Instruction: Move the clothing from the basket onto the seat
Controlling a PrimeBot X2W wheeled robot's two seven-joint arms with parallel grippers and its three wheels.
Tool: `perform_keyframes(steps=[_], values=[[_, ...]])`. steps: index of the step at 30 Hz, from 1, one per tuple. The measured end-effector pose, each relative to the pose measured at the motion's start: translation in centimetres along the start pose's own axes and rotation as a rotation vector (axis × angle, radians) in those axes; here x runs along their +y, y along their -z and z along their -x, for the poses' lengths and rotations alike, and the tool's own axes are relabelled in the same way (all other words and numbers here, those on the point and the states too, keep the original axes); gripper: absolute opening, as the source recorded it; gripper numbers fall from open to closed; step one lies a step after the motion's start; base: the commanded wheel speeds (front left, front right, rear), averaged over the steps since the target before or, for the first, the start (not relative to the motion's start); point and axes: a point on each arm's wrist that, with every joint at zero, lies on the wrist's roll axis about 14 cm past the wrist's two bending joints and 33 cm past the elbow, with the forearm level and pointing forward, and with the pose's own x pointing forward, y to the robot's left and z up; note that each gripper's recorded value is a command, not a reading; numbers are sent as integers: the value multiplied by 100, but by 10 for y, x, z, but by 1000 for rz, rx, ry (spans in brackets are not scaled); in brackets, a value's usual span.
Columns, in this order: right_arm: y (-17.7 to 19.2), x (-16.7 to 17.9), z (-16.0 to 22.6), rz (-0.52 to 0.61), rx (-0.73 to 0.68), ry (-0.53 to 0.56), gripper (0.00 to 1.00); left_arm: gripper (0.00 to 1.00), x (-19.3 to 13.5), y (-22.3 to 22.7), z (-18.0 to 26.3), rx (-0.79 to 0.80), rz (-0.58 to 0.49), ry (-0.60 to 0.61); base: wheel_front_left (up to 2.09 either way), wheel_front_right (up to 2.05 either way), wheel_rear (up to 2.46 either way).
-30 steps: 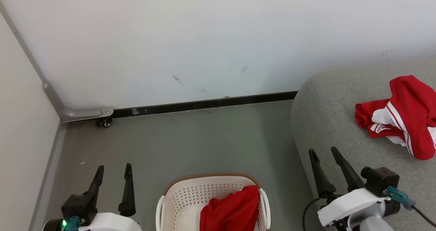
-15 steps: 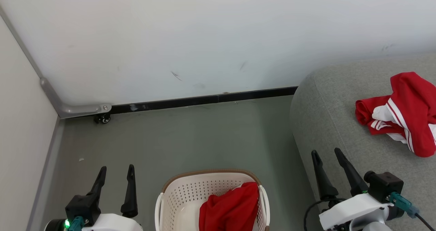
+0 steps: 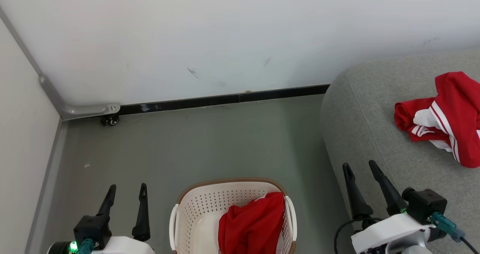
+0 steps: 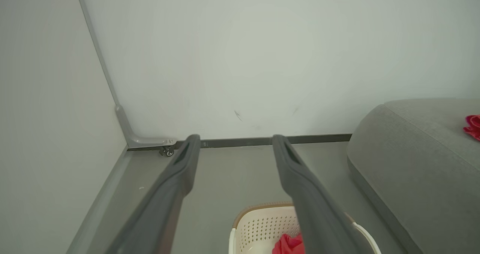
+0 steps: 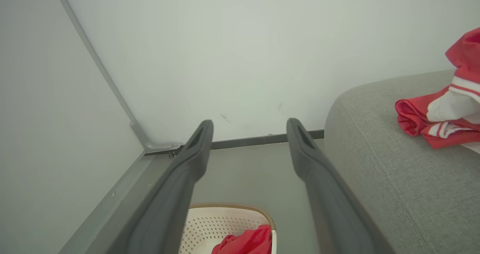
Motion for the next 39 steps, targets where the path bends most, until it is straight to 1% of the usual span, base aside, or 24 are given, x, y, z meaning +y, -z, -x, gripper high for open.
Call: perform_keyframes(steps=[10,20,29,39], values=[[-6,-6,-6,12,-10,19,100,100,-8,15,-7,42,-25,29,0,0,0],[-8,-12,-14,31,-12,33,100,100,-30,18,-32,46,-47,104,0,0,0],[-10,-35,-20,49,-20,100,100,100,-60,22,-61,41,-62,205,0,0,0],[-4,-57,-23,64,-6,161,100,100,-98,38,-88,67,-59,315,0,0,0]])
